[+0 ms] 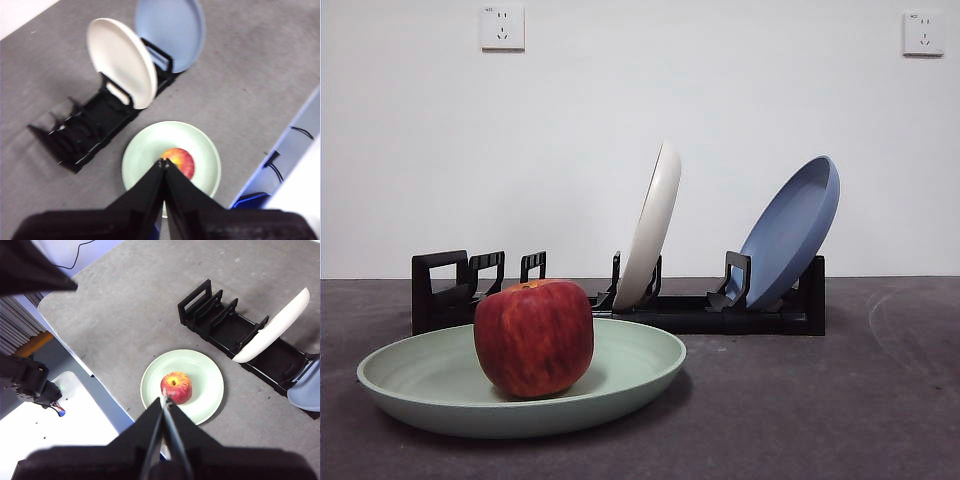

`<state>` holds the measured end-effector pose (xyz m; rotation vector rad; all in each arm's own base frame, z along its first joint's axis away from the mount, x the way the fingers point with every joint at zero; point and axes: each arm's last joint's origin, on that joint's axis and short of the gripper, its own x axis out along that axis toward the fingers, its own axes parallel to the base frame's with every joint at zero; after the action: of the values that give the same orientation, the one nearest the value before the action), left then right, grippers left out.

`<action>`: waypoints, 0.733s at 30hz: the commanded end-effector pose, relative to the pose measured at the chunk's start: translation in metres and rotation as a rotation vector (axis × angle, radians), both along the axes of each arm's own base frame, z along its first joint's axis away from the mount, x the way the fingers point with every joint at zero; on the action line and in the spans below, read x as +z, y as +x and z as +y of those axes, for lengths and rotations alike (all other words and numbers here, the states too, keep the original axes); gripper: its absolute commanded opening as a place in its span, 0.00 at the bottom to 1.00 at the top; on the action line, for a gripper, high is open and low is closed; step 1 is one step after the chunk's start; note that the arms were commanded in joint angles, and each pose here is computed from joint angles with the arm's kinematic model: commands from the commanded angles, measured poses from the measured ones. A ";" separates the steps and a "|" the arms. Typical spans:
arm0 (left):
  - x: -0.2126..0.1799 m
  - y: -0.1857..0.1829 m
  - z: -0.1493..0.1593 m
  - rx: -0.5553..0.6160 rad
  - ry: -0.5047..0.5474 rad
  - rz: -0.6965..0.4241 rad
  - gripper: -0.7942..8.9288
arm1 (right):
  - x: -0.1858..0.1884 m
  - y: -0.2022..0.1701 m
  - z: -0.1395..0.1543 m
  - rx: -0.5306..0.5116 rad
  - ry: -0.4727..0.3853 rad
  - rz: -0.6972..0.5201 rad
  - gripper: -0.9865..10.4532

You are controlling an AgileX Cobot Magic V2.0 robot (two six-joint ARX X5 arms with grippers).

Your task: Take the green plate from the plate rack,put the plate on the table,take the apple from the table,put the apple in the plate

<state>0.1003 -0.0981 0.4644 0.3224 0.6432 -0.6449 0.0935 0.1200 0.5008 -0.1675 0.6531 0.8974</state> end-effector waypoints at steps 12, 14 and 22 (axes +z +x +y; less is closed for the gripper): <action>-0.011 0.019 0.065 0.351 -0.605 -0.530 0.08 | -0.004 0.000 0.000 0.002 -0.028 0.017 0.09; -0.036 0.017 0.068 0.356 -0.622 -0.596 0.08 | -0.004 0.000 0.000 0.002 -0.028 0.017 0.09; -0.157 0.006 0.082 0.436 -0.640 -0.706 0.08 | -0.004 0.000 0.000 0.002 -0.028 0.017 0.09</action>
<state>0.1048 -0.0173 0.3292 -0.1999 -0.2161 -0.2666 0.0935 0.1200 0.5008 -0.1675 0.6531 0.8974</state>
